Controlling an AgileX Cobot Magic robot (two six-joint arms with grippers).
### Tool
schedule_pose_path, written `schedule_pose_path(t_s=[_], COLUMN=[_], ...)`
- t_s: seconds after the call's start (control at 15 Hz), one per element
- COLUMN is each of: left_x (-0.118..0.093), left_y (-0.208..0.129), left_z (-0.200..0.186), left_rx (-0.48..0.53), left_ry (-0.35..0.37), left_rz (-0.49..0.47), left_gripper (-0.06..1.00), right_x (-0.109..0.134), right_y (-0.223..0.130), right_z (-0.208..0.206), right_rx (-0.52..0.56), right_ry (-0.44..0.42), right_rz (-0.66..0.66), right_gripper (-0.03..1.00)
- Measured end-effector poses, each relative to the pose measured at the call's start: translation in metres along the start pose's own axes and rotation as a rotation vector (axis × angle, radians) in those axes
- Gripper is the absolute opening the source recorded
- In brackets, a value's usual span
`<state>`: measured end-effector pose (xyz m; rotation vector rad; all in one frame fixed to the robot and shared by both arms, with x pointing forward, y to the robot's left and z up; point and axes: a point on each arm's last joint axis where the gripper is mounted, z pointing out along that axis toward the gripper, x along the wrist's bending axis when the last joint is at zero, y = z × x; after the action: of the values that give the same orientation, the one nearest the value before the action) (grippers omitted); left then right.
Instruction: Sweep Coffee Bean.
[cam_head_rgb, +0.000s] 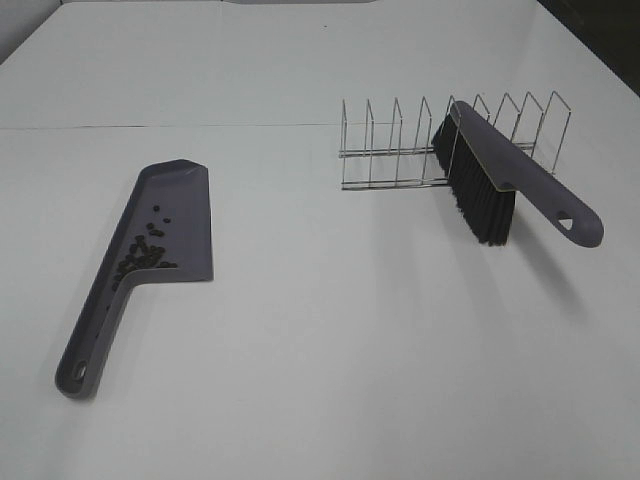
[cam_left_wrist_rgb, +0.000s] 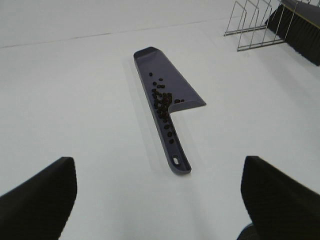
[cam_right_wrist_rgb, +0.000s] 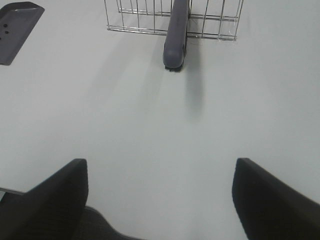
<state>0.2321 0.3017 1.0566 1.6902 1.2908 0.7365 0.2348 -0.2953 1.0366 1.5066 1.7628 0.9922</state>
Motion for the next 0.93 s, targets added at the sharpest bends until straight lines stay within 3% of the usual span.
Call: schedule_pose_path(t_s=[0.73, 0.93], left_x=[-0.0001, -0.0004], left_y=[-0.0009, -0.0009], left_z=[-0.0015, -0.0015], left_rx=[-0.011, -0.012], left_ry=[-0.001, 0.038], left_rz=[0.042, 0.023], left_gripper=[0.82, 0.82], right_x=[0.0005, 0.0005], right_y=[0.0, 0.0], right_z=[0.0, 0.0], right_rx=[0.0, 0.0], right_ry=[0.005, 0.005], right_rz=[0.003, 0.003], right_gripper=[0.67, 0.67])
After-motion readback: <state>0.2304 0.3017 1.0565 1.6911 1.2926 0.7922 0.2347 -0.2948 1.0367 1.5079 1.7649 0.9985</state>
